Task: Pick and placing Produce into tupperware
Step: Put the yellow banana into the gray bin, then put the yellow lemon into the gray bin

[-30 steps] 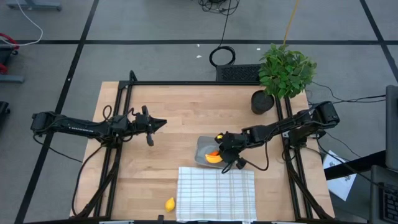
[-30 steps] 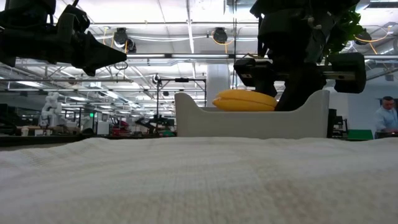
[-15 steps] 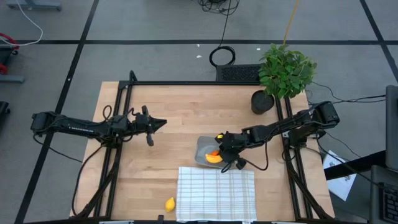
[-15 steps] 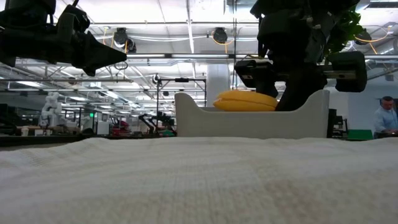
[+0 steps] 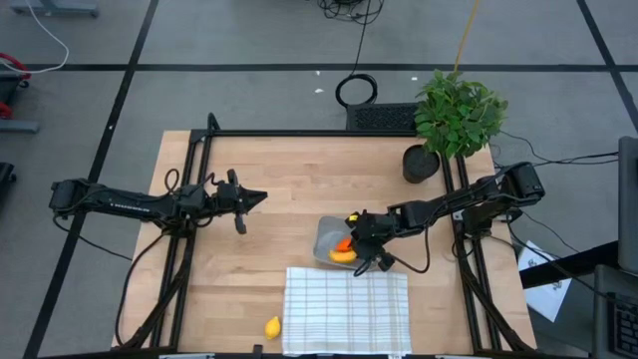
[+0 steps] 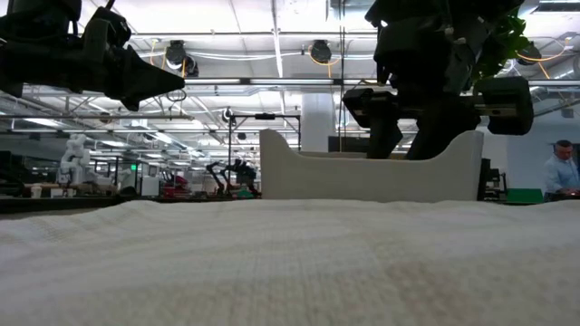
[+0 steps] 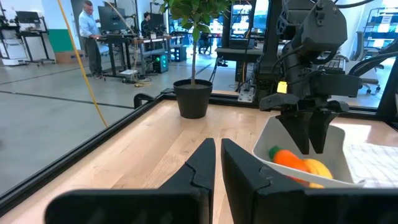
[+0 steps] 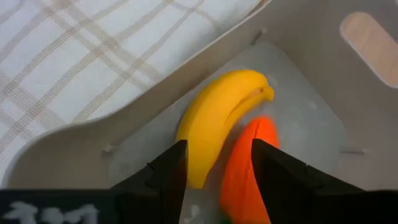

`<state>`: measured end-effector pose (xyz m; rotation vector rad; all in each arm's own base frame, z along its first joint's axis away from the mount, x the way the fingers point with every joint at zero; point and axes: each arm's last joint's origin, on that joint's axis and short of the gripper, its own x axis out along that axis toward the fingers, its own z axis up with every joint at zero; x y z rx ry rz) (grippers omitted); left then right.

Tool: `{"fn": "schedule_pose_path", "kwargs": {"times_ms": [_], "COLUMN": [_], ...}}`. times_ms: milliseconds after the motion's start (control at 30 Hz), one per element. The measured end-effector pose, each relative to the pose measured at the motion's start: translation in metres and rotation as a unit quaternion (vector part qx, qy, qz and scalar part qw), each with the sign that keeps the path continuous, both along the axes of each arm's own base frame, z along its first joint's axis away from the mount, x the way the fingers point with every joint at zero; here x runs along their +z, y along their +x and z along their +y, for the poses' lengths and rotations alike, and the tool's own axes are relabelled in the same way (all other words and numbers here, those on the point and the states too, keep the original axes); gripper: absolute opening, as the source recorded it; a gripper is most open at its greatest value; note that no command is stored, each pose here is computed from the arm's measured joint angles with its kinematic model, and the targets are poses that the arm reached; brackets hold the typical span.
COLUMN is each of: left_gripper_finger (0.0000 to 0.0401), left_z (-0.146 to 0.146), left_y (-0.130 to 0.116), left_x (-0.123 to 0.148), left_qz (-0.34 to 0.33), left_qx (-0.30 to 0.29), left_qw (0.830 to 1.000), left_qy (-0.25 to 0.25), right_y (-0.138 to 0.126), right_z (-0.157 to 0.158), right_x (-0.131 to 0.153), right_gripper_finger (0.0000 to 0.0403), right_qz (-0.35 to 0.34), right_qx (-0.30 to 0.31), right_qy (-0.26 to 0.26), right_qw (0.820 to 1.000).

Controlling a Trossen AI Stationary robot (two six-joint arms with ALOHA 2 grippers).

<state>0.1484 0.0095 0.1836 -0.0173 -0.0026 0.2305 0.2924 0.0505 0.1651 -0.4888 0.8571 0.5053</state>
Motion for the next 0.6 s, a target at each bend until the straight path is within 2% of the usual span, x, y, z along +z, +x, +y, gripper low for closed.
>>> {"fn": "schedule_pose_path", "kwargs": {"times_ms": [300,400,500,600], "left_gripper_finger": [0.0031,0.0031,0.0031,0.0031], "left_z": [0.0,0.0,0.0,0.0], "left_y": [0.0,0.0,0.0,0.0], "left_x": [0.0,0.0001,0.0,0.0], "left_qz": [-0.001,-0.001,-0.001,-0.001], "left_qx": [0.0,0.0,0.0,0.0], "left_qw": [1.0,1.0,1.0,1.0], "left_qy": [-0.004,-0.004,-0.005,-0.005], "right_y": [0.0005,-0.0006,-0.0015,-0.002], "right_z": [-0.0003,-0.0008,-0.001,-0.001], "right_x": [0.0015,0.0028,0.0036,0.0036], "right_gripper_finger": [0.0167,0.0155,0.011,0.0041], "right_qz": [-0.012,-0.013,-0.011,-0.01], "right_qx": [0.0,-0.002,-0.002,0.004], "right_qy": [-0.03,-0.031,-0.032,-0.034], "right_qw": [0.999,0.999,0.999,0.999]}}
